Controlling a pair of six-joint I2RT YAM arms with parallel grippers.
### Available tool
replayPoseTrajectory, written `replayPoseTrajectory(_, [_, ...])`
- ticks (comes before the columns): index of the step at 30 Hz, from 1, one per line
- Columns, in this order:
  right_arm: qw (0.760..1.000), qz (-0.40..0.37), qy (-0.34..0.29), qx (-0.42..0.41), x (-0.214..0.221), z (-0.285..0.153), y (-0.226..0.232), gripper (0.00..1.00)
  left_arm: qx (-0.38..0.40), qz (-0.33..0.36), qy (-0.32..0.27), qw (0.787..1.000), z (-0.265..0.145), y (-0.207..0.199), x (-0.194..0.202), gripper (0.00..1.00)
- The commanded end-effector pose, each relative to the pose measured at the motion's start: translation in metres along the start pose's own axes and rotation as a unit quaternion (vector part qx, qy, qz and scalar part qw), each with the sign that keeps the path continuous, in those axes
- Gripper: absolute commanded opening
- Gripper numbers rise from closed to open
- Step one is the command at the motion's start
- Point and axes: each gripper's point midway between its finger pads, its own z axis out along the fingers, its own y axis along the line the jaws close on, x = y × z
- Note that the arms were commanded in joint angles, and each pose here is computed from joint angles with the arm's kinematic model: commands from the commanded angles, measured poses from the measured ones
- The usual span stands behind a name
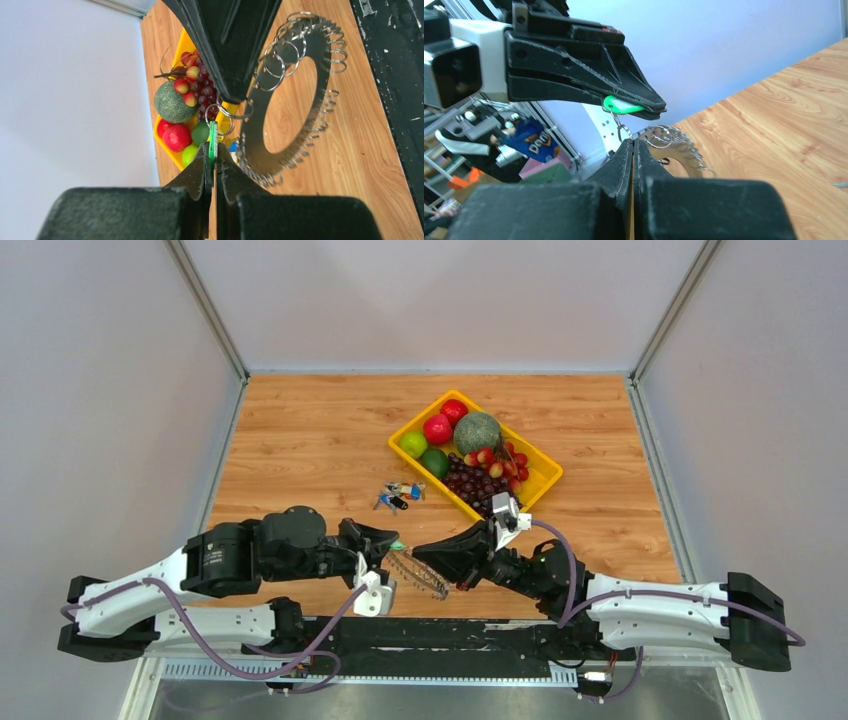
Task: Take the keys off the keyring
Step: Remove the key from the keyring.
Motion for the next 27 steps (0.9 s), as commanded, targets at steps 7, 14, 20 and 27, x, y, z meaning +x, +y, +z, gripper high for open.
replayPoseTrajectory(7, [0.993,0.079,-0.092,0.018,-0.042,-0.015,-0.002,0.00,-0.005,-0.013,-0.048,0.999,0.007,-0.002,-0.016,0.00])
replayPoseTrajectory(14, [0.993,0.081,-0.086,0.012,-0.046,-0.010,0.003,0.00,0.025,-0.009,-0.033,0.999,0.021,-0.013,-0.011,0.00])
replayPoseTrajectory(20, [0.993,0.088,-0.069,0.026,-0.043,-0.004,0.001,0.00,0.029,-0.001,-0.020,0.999,0.024,-0.013,-0.008,0.00])
replayPoseTrajectory(27, [0.995,0.094,-0.030,0.032,-0.018,-0.007,-0.005,0.00,-0.023,-0.016,-0.001,1.000,0.013,0.011,-0.006,0.00])
